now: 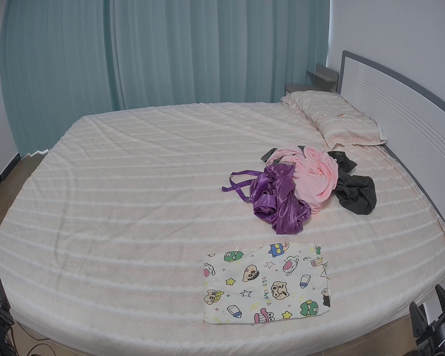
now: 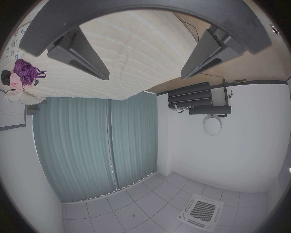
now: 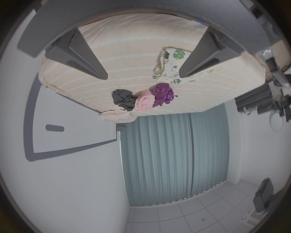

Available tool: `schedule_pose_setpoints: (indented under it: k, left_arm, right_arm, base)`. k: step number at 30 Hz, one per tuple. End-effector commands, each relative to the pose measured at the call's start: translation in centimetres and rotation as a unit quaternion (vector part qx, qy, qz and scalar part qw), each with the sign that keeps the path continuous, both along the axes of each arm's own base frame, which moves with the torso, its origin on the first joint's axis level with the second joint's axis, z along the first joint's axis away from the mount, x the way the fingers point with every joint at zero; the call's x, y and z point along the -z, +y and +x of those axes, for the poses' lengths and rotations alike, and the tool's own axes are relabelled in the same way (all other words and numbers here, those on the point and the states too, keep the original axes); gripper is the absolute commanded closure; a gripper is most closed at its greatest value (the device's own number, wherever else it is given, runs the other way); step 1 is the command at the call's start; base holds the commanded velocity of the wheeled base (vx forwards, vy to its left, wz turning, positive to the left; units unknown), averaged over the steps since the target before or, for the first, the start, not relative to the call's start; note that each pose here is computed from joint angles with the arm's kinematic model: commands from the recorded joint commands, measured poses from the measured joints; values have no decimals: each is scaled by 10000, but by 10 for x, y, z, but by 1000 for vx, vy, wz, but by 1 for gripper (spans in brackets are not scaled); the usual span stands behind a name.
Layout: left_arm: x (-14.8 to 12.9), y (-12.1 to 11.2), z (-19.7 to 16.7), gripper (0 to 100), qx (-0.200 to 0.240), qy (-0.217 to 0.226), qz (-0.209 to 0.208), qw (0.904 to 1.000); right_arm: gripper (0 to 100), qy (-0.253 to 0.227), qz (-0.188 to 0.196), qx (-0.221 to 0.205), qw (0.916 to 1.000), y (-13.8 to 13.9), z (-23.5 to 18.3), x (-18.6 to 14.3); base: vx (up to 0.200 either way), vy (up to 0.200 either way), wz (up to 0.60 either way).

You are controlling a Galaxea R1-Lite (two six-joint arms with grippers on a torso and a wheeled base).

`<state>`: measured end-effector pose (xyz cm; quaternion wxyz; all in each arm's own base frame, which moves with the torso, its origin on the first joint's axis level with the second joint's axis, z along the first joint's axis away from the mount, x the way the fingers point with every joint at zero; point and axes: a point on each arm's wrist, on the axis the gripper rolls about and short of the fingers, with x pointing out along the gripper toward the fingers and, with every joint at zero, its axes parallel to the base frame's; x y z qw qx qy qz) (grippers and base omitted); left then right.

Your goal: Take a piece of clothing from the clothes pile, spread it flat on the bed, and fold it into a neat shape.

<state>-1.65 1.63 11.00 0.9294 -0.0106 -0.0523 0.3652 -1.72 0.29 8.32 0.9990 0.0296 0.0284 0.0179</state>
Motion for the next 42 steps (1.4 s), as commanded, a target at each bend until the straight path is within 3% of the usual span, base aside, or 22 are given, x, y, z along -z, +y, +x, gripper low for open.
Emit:
schedule_pose_setpoints:
  k: [1,3,6,7,8,14,15,16,24,26,31,34,38,42]
  left_arm:
    - [8,-2,-8,0,-182,-210,121,9995]
    - [8,-3,-8,0,-175,-202,122,9996]
    - [8,-3,-8,0,-107,-174,138,9997]
    - [8,-3,-8,0,-107,-174,138,9997]
    - [8,-3,-8,0,28,-155,165,9997]
    - [14,-5,-6,0,685,81,241,9973]
    - [25,-5,-7,0,1108,409,272,9926]
    - [28,-6,-9,0,1295,418,307,9902]
    - [27,-8,-8,0,1748,364,407,9831]
    - [27,-9,-8,0,2072,347,416,9768]
    - [27,-14,-7,0,3160,327,469,9470]
    - [27,-15,-7,0,3439,234,292,9383]
    - [28,-16,-7,0,3529,192,176,9353]
    - [28,-15,-7,0,3448,203,197,9383]
  right_arm:
    - [0,26,-349,82,9994,0,0,0]
    - [0,15,-416,48,9991,0,0,0]
    - [0,-69,-548,-509,9972,2,0,0]
    - [0,-69,-548,-509,9972,2,0,0]
    - [0,-195,-560,-794,9951,3,0,-1]
    - [0,-359,-543,-1303,9893,5,-1,-1]
    - [0,-489,-548,-1494,9861,5,-4,1]
    - [0,-664,-629,-1575,9833,5,-7,2]
    - [0,-578,-609,-1550,9843,5,-7,2]
    - [0,-555,-525,-1550,9850,5,-8,2]
    - [0,-423,-75,-1533,9872,5,-8,2]
    - [0,-429,-69,-1457,9884,4,-8,2]
    - [0,-422,-80,-1222,9916,3,-7,2]
    - [0,-470,-248,-880,9947,2,-7,2]
  base:
    - [0,0,0]
    - [0,0,0]
    - [0,0,0]
    - [0,0,0]
    - [0,0,0]
    - [0,0,0]
    - [0,0,0]
    - [0,0,0]
    - [0,0,0]
    - [0,0,0]
    - [0,0,0]
    - [0,0,0]
    - [0,0,0]
    - [0,0,0]
